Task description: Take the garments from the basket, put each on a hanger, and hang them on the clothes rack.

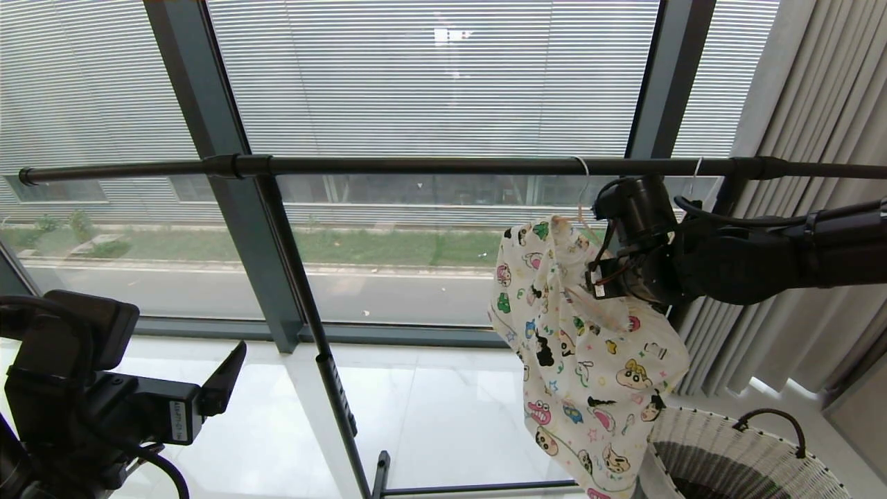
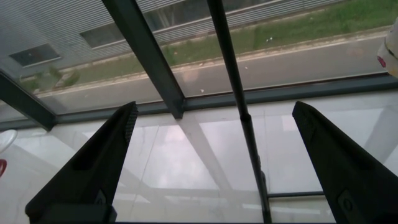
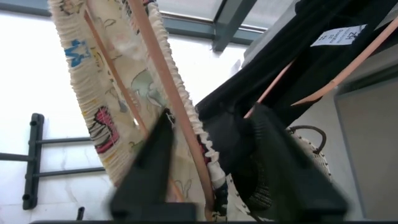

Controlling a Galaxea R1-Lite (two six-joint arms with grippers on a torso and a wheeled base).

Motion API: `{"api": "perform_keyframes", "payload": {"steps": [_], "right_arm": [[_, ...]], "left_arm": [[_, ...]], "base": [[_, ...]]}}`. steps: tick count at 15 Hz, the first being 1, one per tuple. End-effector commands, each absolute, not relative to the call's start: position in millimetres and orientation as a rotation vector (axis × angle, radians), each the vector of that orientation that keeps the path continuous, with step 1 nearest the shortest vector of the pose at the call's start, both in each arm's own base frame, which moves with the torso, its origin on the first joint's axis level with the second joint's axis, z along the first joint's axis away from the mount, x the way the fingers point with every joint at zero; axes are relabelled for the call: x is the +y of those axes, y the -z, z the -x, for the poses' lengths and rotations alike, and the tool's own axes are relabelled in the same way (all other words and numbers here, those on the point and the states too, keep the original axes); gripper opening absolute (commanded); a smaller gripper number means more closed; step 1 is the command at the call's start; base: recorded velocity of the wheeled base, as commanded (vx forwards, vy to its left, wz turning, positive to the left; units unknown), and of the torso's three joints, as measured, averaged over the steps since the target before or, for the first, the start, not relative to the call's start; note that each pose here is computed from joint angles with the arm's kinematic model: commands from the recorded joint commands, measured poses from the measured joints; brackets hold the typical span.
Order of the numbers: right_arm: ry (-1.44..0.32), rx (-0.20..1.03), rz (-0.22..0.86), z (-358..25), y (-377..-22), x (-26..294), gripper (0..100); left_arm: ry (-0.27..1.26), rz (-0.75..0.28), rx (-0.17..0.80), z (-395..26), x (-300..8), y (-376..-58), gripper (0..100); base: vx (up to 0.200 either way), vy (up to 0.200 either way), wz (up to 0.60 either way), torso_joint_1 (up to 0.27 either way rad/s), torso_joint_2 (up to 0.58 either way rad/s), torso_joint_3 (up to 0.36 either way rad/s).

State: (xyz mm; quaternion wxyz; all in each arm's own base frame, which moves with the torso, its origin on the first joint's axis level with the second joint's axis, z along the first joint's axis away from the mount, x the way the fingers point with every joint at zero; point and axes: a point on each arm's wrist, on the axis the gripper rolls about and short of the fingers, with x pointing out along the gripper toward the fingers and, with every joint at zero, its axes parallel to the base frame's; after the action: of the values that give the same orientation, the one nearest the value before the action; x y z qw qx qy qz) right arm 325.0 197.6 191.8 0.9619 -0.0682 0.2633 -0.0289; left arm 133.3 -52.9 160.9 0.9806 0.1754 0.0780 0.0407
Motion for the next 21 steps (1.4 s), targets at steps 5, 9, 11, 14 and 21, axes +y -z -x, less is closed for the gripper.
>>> {"api": "perform_keyframes", "payload": {"steps": [5, 9, 11, 14, 21], "right_arm": [[0.011, 0.455, 0.068, -302.7, -233.1, 184.4, 100], [-0.030, 0.398, 0.016, -248.6, -280.2, 148.3, 100], [-0.054, 0.422, 0.018, -217.7, -285.6, 124.3, 100], [0.050, 0.451, 0.117, -188.6, -277.7, 73.6, 100], [0.012, 0.293, 0.319, -158.0, -247.1, 38.3, 100]], "left_arm": [[-0.084, -0.349, 0.160, -130.3, -51.1, -158.6, 100], [-0.189, -0.330, 0.170, -132.3, -36.4, -159.3, 100], [-0.269, -0.330, 0.198, -132.8, -24.7, -155.1, 100], [-0.337, -0.319, 0.199, -124.8, -13.7, -152.7, 100], [-0.369, -0.312, 0.189, -115.5, -8.2, -150.8, 100]], "base": [[0.000, 0.000, 0.00, 0.000, 0.00, 0.000], [0.000, 0.000, 0.00, 0.000, 0.00, 0.000], [0.000, 0.000, 0.00, 0.000, 0.00, 0.000], [0.000, 0.000, 0.00, 0.000, 0.00, 0.000], [-0.114, 0.000, 0.00, 0.005, 0.00, 0.001]]}}
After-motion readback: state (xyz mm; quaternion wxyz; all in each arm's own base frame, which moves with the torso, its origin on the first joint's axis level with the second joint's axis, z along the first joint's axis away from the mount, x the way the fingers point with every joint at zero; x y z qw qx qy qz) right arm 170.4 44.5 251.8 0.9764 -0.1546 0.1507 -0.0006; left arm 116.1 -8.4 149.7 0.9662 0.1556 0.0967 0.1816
